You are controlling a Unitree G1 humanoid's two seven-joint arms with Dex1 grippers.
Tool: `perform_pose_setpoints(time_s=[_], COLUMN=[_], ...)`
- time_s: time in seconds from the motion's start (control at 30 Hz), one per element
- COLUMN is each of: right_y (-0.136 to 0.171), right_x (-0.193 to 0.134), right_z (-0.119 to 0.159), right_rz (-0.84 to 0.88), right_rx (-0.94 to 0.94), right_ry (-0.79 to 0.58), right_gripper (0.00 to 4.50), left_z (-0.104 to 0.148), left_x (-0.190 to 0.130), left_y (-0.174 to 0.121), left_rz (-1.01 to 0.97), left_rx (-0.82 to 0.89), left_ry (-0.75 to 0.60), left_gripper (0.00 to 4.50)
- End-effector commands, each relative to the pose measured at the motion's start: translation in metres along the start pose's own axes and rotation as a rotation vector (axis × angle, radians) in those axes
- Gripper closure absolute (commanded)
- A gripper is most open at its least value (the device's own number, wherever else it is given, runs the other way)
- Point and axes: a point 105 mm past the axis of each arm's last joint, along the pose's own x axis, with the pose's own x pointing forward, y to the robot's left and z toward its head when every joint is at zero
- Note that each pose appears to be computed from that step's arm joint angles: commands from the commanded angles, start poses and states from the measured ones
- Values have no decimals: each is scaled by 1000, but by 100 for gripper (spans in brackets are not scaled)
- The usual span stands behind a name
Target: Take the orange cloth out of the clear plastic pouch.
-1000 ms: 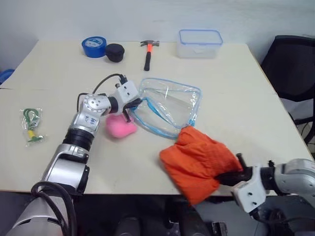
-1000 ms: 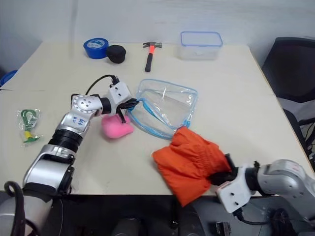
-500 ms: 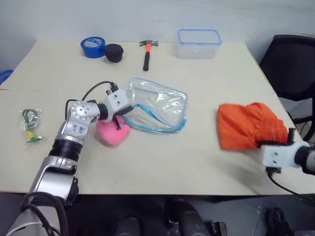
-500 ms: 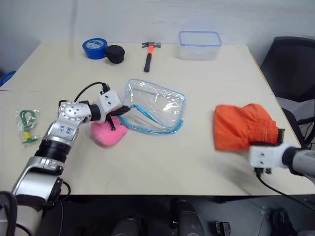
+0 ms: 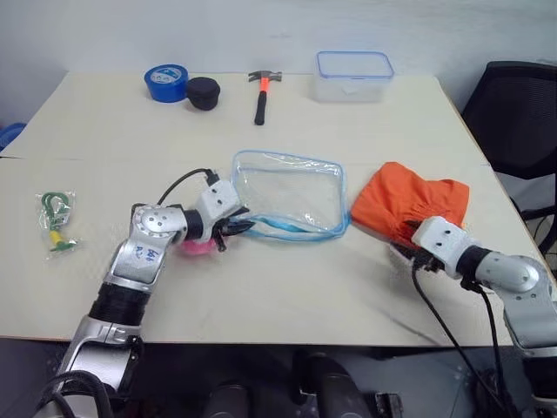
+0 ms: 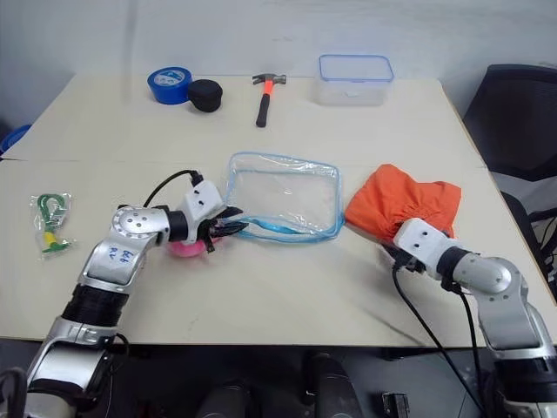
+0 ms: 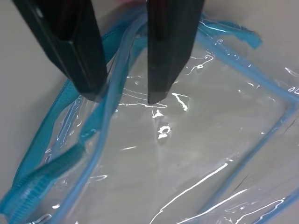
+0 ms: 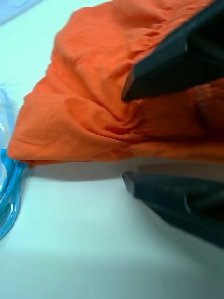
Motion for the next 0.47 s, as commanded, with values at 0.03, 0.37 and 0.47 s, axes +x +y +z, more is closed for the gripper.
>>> perform_pose_setpoints(time_s=[0.03, 0.37, 0.47], right_y=[-17, -26, -30], right_x=[-24, -123, -138], right_z=[22, -10, -32], right_rz=[-26, 31, -35], right_rx=[86, 466, 506], right_ry=[-71, 9, 59], right_gripper=[67, 0, 0], left_z=[29, 6, -13], left_x=[-23, -155, -179], left_y=[4, 25, 39], left_rz=[-12, -19, 75], left_rx=[-47, -127, -149], left_ry=[-118, -30, 34], left_gripper=[168, 79, 79])
